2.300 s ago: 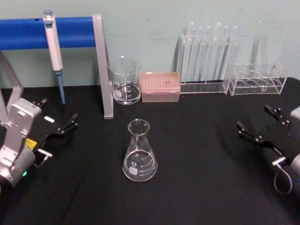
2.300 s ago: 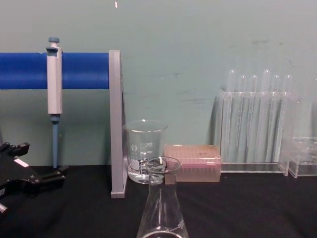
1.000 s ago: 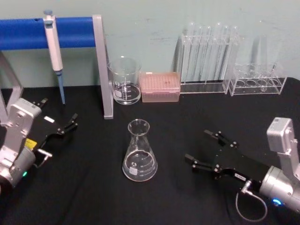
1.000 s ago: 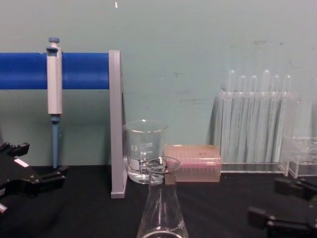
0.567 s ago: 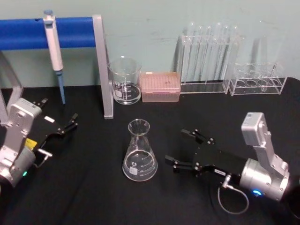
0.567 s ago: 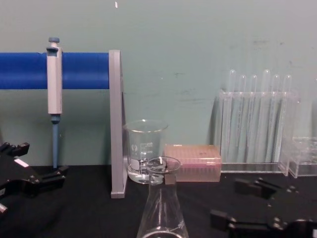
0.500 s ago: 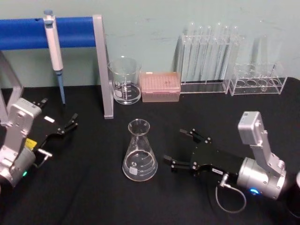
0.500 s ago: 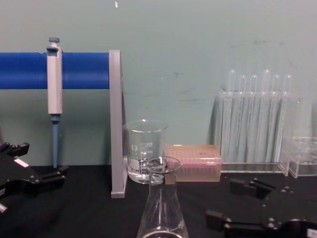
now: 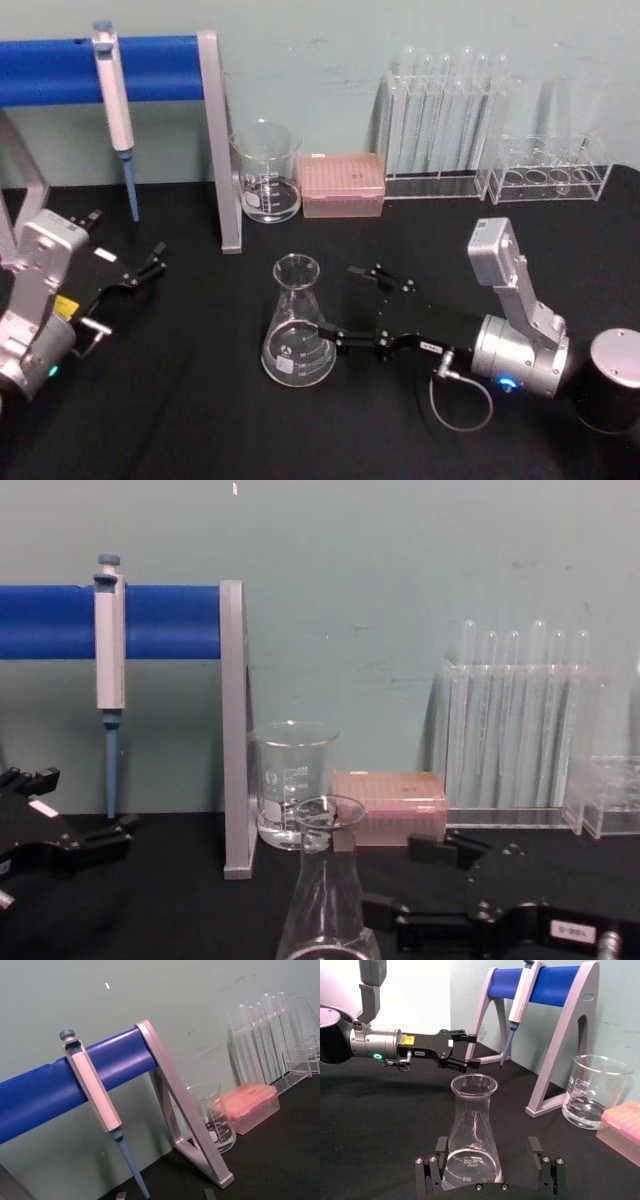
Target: Grasp the erlenmeyer flask with one hand, shake it three times, then place it back.
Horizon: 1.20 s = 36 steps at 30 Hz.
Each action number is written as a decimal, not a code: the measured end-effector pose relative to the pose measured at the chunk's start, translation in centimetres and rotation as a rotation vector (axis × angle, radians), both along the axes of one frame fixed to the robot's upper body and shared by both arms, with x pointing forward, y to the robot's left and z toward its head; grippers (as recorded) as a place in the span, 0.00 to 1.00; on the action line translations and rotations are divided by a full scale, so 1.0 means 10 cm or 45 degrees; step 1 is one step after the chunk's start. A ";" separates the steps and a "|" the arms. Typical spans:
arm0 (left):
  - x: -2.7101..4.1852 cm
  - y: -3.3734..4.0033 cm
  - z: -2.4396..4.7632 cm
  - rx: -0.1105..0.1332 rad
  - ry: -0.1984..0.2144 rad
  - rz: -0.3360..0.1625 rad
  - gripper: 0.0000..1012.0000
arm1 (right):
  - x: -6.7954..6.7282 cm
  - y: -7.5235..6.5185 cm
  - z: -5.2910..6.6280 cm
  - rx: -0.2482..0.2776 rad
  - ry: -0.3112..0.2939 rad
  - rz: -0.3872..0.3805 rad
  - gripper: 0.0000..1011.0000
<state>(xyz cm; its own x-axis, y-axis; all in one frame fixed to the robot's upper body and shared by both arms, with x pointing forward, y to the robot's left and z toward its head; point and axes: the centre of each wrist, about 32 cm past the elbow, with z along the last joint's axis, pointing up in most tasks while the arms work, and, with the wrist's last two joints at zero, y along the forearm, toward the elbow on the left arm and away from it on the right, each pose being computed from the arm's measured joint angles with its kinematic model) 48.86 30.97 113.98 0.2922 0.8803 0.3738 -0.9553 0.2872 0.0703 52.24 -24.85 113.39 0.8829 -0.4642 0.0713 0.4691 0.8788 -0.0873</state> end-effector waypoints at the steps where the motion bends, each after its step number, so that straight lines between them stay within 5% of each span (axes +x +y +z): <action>1: 0.000 0.000 0.000 0.000 0.000 0.000 0.99 | 0.03 0.02 0.00 0.001 0.002 0.010 0.99; 22: 0.000 0.000 0.000 0.000 0.000 0.000 0.99 | 0.26 0.24 0.03 0.024 0.003 0.082 0.99; 36: 0.000 0.000 0.000 0.000 0.000 0.000 0.99 | 0.28 0.32 0.06 0.037 -0.016 0.113 0.99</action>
